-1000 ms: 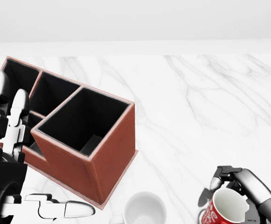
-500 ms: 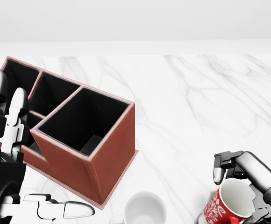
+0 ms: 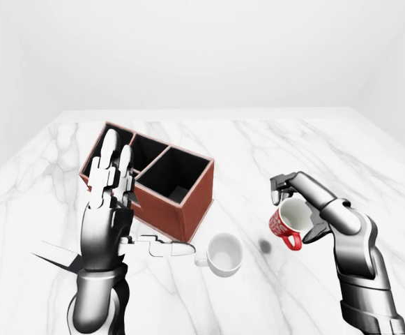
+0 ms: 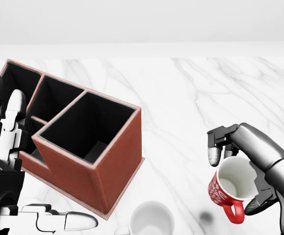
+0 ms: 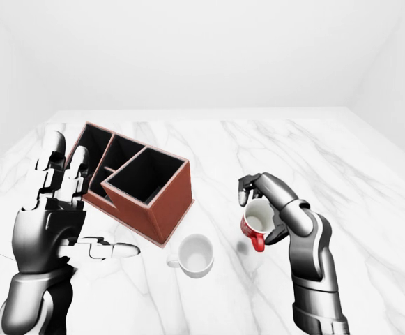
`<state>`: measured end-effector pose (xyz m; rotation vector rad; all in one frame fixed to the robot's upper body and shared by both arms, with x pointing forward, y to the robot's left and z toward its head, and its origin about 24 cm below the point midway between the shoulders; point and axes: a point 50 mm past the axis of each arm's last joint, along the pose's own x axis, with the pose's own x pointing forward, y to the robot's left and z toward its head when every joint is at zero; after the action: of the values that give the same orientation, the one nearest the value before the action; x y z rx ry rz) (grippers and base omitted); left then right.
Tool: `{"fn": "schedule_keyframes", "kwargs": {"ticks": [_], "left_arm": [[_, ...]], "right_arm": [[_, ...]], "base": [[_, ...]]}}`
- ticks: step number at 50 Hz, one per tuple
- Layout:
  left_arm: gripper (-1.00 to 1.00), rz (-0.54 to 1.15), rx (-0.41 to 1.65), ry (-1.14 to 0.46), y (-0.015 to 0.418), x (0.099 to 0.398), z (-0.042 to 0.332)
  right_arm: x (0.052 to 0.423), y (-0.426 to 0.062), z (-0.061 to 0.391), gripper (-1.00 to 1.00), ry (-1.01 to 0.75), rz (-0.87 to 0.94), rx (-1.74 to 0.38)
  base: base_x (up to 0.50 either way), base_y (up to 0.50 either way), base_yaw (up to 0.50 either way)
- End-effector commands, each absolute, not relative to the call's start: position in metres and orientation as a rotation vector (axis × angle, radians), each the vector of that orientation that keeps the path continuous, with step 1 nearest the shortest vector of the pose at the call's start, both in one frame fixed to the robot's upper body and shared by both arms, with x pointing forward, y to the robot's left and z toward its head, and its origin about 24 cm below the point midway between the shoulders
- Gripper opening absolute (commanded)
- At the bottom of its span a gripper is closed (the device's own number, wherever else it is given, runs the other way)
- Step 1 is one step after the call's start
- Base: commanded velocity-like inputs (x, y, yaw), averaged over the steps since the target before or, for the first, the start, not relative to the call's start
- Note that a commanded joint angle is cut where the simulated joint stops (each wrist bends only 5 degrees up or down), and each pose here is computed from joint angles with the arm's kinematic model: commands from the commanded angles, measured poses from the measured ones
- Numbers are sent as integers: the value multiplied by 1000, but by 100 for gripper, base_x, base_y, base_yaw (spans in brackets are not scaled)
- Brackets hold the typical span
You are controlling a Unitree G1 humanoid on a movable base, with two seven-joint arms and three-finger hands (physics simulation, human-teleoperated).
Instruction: Pick up the red mug and place it to the right of the caddy.
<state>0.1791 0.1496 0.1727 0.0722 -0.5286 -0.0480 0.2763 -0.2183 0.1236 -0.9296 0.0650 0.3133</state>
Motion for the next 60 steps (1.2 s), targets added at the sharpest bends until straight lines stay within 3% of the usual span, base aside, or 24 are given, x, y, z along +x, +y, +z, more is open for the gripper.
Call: {"fn": "schedule_keyframes", "kwargs": {"ticks": [1, 12, 60], "left_arm": [[100, -48, 72, -528, 150, 179, 172], [100, -46, 72, -540, 151, 178, 175], [100, -46, 71, -523, 152, 180, 172]], "right_arm": [[289, -196, 152, -100, -51, 320, -1009], [304, -178, 169, -100, -114, 339, -1045], [329, -141, 159, -100, -84, 452, -1026]], "base": [[0, 0, 0], [0, 0, 0], [0, 0, 0]]}}
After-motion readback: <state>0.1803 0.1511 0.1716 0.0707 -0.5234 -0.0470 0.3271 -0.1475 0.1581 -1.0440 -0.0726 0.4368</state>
